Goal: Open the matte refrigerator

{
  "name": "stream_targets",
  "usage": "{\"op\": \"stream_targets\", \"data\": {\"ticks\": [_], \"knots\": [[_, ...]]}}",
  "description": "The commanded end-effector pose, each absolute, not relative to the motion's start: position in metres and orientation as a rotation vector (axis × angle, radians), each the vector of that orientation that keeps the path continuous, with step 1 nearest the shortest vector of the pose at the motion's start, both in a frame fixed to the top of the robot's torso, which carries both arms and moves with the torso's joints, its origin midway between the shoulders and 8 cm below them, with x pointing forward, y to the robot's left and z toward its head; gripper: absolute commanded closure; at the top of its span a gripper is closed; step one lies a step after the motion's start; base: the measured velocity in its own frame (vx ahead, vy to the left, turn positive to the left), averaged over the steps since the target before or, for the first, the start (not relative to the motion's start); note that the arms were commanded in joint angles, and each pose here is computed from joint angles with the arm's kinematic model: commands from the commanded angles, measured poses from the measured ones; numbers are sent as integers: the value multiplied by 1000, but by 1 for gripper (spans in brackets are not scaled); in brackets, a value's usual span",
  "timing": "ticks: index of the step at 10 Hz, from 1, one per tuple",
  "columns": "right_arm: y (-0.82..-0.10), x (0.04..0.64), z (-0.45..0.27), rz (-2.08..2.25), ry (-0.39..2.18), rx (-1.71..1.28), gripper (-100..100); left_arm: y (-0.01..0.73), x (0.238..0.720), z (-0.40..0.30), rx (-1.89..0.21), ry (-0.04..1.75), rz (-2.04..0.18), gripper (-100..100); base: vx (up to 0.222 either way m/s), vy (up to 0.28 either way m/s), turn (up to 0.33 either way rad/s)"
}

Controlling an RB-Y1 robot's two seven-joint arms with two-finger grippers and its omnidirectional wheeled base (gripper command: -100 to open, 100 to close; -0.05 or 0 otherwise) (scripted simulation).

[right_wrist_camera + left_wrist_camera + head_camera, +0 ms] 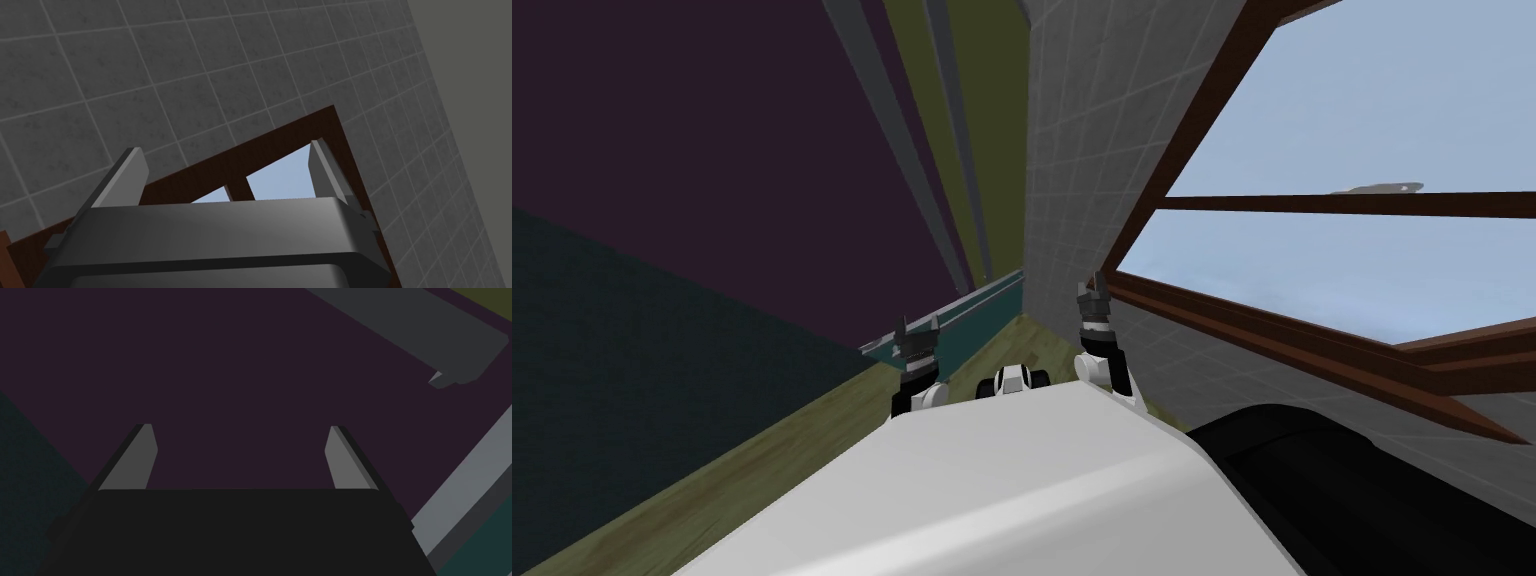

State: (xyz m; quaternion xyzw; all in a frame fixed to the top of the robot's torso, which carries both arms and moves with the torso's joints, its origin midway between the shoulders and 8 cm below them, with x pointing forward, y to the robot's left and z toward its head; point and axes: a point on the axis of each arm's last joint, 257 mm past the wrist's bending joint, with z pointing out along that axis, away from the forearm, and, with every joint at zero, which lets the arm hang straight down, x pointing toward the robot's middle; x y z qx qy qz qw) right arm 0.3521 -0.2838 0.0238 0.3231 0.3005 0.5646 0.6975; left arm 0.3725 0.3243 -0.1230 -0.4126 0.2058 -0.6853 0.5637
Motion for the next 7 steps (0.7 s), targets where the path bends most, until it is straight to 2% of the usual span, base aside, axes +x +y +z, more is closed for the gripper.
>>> {"op": "stream_targets", "data": {"ticks": [1,7], "knots": [[-284,352,24,1259,670,720,0,339,376,-142,-1021,460,-1618,-100,105,-33,-108],[-284,352,24,1259,670,721,0,376,377,-190,-1133,420,-1593,-100,134,-50,-85]]}}
